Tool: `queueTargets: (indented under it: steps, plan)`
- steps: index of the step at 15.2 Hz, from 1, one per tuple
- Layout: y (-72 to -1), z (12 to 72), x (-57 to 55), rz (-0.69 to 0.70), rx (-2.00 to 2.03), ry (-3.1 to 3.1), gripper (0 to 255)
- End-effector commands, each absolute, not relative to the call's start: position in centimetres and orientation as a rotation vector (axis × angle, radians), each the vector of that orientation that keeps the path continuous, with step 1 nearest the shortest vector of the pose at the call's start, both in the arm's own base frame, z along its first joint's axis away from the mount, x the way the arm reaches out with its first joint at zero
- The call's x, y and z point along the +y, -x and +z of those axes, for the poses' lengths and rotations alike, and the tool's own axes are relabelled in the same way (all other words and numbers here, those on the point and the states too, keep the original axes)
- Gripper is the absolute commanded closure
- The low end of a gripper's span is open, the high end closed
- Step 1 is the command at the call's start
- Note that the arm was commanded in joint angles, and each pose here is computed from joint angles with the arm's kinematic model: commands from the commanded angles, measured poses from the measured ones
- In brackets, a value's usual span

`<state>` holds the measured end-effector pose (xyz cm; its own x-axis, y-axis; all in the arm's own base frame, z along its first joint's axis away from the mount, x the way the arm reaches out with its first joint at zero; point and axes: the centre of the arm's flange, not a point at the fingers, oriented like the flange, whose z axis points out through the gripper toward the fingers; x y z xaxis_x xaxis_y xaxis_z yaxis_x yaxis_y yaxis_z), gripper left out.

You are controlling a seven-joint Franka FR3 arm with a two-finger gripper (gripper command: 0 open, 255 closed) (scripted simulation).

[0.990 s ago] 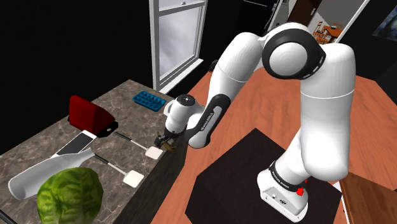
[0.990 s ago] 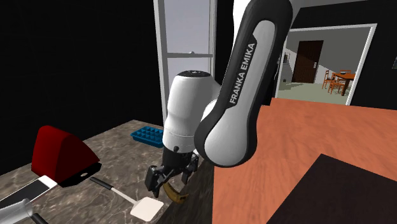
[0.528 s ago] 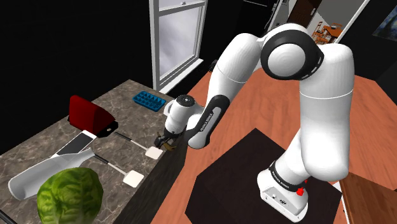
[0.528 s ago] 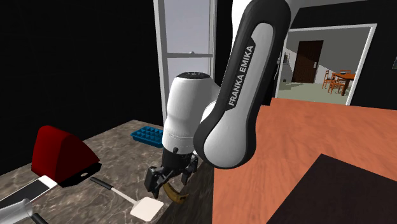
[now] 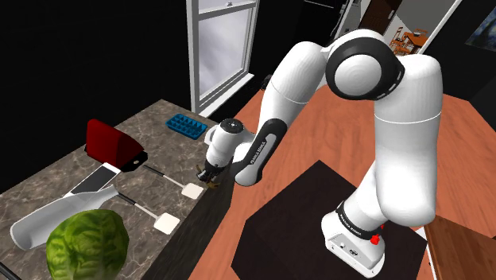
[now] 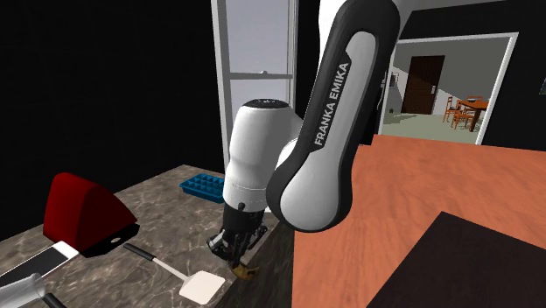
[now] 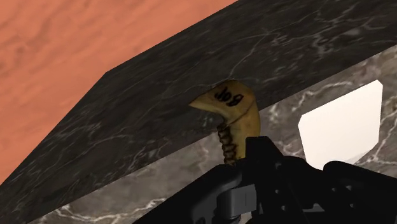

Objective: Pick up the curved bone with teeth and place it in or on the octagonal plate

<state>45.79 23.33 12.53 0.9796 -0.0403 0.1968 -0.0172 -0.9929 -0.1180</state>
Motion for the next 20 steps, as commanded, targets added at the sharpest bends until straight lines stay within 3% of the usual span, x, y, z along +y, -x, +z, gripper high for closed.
queueTargets:
  steps: [1, 2, 3, 6, 20]
  plan:
    - [-45.8, 12.5, 23.3, -0.303, 0.044, 3.010, 255]
    - [-45.8, 12.5, 23.3, -0.303, 0.044, 3.010, 255]
    - [-45.8, 12.5, 23.3, -0.303, 0.044, 3.010, 0]
    - [-48.3, 14.9, 21.0, -0.224, 0.295, 2.944, 0]
    - [-49.0, 11.0, 21.6, -0.224, 0.295, 2.944, 0]
